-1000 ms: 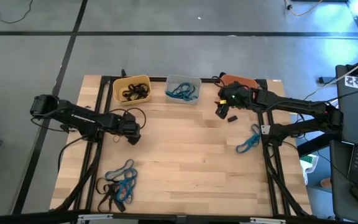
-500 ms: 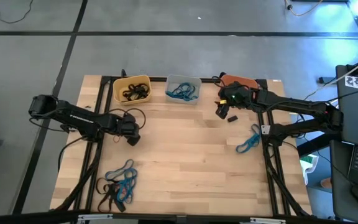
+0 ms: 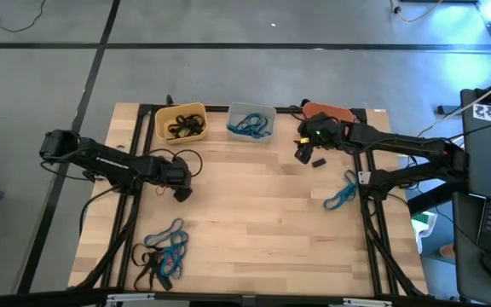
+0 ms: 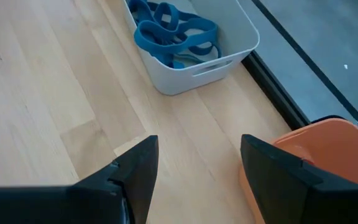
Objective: Sort rubber bands into baskets
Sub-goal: Put the red rubber band into the orange bin
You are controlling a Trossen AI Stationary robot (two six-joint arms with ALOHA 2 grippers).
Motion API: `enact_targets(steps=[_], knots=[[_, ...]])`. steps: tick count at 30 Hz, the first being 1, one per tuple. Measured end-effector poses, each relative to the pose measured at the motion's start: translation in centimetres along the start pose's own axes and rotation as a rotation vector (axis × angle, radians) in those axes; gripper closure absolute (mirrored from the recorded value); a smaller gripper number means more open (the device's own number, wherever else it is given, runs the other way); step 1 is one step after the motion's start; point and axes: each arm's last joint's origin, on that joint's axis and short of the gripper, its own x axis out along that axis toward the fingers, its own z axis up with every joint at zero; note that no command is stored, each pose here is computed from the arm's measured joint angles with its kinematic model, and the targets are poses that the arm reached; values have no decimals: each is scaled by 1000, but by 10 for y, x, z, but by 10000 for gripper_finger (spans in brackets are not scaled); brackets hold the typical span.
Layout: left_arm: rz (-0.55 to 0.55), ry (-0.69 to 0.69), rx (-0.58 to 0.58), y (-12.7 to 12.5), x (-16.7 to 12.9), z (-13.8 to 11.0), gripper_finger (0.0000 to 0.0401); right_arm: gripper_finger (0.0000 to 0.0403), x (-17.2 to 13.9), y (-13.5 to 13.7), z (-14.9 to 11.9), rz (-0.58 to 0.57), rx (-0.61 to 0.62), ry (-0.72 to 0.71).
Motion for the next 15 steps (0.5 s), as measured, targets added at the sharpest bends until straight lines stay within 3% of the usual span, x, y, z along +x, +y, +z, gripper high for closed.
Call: enact_targets(steps=[15], knots=[[-156,-220,139,-21,-17,30,399,174,29,18,11,260,-4,-58]])
